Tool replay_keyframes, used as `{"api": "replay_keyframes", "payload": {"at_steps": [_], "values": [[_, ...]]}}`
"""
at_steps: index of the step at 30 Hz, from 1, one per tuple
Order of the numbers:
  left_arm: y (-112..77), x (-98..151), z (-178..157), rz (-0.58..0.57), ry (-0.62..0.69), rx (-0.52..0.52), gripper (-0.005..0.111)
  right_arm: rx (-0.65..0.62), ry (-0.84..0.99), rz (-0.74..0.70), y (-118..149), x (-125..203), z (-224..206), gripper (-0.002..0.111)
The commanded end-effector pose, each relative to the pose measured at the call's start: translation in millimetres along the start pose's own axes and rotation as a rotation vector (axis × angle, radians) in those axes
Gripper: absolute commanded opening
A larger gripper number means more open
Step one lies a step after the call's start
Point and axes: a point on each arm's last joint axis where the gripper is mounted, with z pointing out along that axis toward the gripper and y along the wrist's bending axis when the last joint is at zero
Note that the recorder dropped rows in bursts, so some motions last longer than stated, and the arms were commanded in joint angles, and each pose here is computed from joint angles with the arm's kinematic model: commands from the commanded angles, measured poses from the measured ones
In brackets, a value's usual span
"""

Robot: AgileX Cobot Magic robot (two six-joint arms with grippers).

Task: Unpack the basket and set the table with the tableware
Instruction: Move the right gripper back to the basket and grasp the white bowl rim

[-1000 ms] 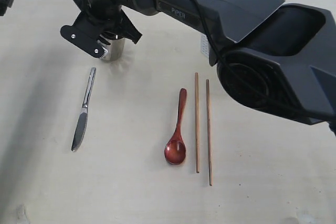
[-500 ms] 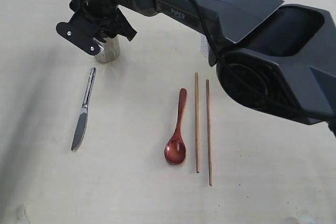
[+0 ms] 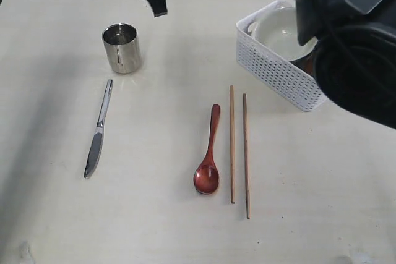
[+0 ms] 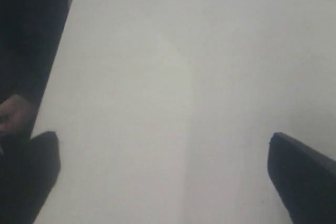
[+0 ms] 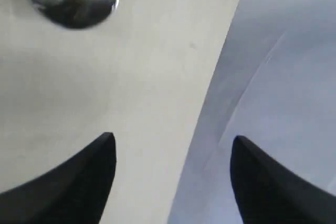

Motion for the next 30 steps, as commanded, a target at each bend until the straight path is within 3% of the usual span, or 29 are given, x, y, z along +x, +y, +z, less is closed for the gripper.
{"api": "replay_keyframes", "payload": {"at_steps": [1,4,9,14,24,27,30], "values": [[-10.1,0,0,0.030,-0.042,0.111,0.105,-0.089,0.159,0.273,-10,57,-8,0.060],[-19.4,-3,-1,0.061,-0.077,0.214,0.105,-0.143,0.132,0.495,-18,99,-1,0.060],[-27.0,-5,-4,0.087,-0.113,0.298,0.105,-0.189,0.078,0.788,-27,144,-5,0.060],[-28.2,-7,-4,0.087,-0.136,0.312,0.105,-0.189,0.101,0.916,-27,187,-22,0.060],[-30.1,-7,-5,0.045,-0.131,0.336,0.105,-0.292,0.294,1.116,21,285,-26,0.060],[-30.2,-7,-5,0.043,-0.131,0.338,0.105,-0.351,0.319,1.238,37,301,-13,0.060],[-30.2,-7,-5,0.043,-0.131,0.338,0.105,-0.334,0.291,1.371,46,310,7,0.060]]}}
